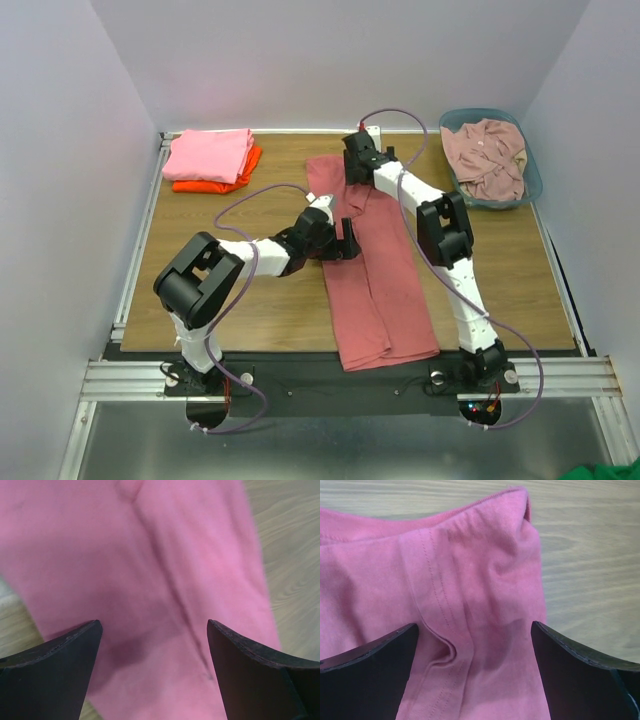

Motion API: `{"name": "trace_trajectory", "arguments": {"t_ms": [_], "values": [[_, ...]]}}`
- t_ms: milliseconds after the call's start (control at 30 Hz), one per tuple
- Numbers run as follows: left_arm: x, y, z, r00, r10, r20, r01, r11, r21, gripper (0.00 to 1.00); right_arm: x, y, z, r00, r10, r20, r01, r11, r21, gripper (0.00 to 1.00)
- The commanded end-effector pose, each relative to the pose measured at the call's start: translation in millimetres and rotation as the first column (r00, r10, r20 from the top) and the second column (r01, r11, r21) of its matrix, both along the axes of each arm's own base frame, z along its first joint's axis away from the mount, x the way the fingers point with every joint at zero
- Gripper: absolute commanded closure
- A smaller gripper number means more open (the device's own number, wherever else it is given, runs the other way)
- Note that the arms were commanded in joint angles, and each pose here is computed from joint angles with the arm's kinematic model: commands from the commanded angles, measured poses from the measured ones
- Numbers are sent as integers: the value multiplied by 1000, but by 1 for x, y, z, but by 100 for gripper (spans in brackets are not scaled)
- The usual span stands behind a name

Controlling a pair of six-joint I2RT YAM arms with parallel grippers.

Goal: Fold and stack the t-shirts
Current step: Fold the tshirt

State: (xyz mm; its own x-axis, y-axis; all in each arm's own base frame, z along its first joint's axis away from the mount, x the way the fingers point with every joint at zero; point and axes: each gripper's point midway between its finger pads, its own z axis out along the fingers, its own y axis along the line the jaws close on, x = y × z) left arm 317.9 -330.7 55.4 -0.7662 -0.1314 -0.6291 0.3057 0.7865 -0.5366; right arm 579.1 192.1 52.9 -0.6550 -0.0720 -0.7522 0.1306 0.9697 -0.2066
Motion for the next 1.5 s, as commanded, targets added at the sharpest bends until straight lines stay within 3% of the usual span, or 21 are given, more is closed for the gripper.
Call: {"name": "trace_trajectory", "arguments": {"t_ms": [0,233,500,733,833,900,1133,1233,1467], "values": [[7,-6,5,1000,0,22,0,1000,-2,2,2,-49,42,995,-81,53,83,996,-37,0],[3,13,-16,998,64,-17,-63,996,65,2,-21,-90,69,986,-153,64,156,986,-51,0],[-1,12,-11,998,51,-21,-50,997,51,2,-57,-161,70,949,-313,43,315,948,-47,0],[-3,10,4,999,40,4,-40,999,19,2,-54,-93,92,998,-63,12,58,965,257,0],[-4,11,3,999,42,2,-43,999,20,2,-45,-58,106,998,21,58,-37,959,282,0],[-3,9,3,999,40,1,-40,999,16,2,-36,-34,103,997,44,70,-61,962,265,0],[-2,8,-2,999,41,-7,-41,999,19,2,-33,-19,71,998,4,57,-11,994,106,0],[-2,10,-3,999,48,-7,-47,999,26,2,-46,-38,46,997,-69,19,68,997,30,0],[0,14,-5,998,63,-1,-63,997,44,2,-89,-101,60,969,-239,63,245,963,-111,0]]}}
